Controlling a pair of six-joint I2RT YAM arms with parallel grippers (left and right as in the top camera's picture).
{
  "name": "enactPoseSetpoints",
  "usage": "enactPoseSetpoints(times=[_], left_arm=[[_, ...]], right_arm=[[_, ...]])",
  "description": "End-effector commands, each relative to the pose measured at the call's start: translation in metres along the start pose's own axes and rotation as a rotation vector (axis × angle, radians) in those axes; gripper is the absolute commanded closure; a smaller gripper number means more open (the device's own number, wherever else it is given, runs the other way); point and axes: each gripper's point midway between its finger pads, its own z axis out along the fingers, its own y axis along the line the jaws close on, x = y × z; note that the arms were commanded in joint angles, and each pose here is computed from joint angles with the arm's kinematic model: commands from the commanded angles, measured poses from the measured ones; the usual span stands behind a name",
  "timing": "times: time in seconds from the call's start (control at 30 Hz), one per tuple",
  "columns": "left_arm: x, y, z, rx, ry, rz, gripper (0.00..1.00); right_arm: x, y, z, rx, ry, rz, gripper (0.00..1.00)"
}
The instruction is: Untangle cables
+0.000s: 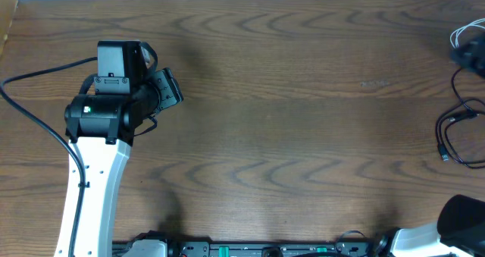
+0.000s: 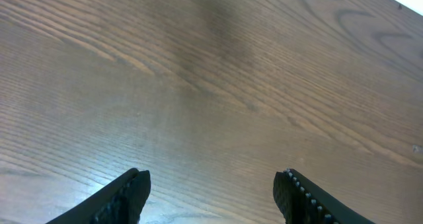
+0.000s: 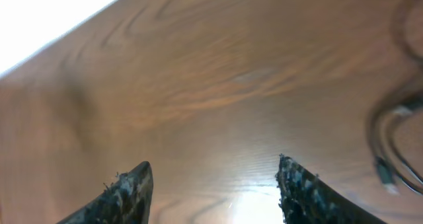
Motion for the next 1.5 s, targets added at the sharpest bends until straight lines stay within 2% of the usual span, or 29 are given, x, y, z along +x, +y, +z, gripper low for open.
enactPoseSetpoints(times=[0.0, 0.03, 0.07, 0.1, 0.23, 0.27, 0.3, 0.6, 0.8, 1.27, 1.47], left_arm=[[-0.002, 0.000, -0.003, 0.003, -0.008, 0.010, 0.35], [-0.002, 0.000, -0.003, 0.003, -0.008, 0.010, 0.34], [-0.002, 0.000, -0.003, 0.003, -0.008, 0.010, 0.23], [-0.002, 0.000, -0.003, 0.003, -0.008, 0.010, 0.02], [-0.002, 0.000, -0.003, 0.003, -0.008, 0.010, 0.02], [-0.002, 0.000, -0.003, 0.003, -0.008, 0.010, 0.02], [-0.002, 0.000, -0.003, 0.003, -0.008, 0.010, 0.02], [-0.002, 0.000, -0.003, 0.003, -0.008, 0.010, 0.02], [-0.002, 0.000, -0.003, 0.003, -0.008, 0.010, 0.02], [-0.002, 0.000, -0.003, 0.003, -0.008, 0.010, 0.02], [-0.002, 0.000, -0.003, 0.003, -0.008, 0.010, 0.02]], right_arm=[[0.009, 0.044, 0.001, -0.076, 0.013, -0.159, 0.41], [0.012, 0.054, 0.000, -0.088, 0.013, -0.185, 0.40], [0.016, 0.064, -0.002, -0.097, 0.010, -0.211, 0.40], [0.020, 0.074, -0.006, -0.101, 0.003, -0.241, 0.39], [0.037, 0.087, -0.032, -0.015, -0.039, -0.324, 0.33], [0.042, 0.089, -0.039, 0.004, -0.046, -0.336, 0.22], [0.049, 0.092, -0.046, 0.007, -0.050, -0.346, 0.01], [0.084, 0.111, -0.102, -0.011, -0.155, -0.399, 0.01], [0.091, 0.108, -0.119, 0.029, -0.208, -0.425, 0.01], [0.087, 0.107, -0.113, 0.038, -0.222, -0.437, 0.01], [0.067, 0.113, -0.106, 0.024, -0.405, -0.513, 0.01]])
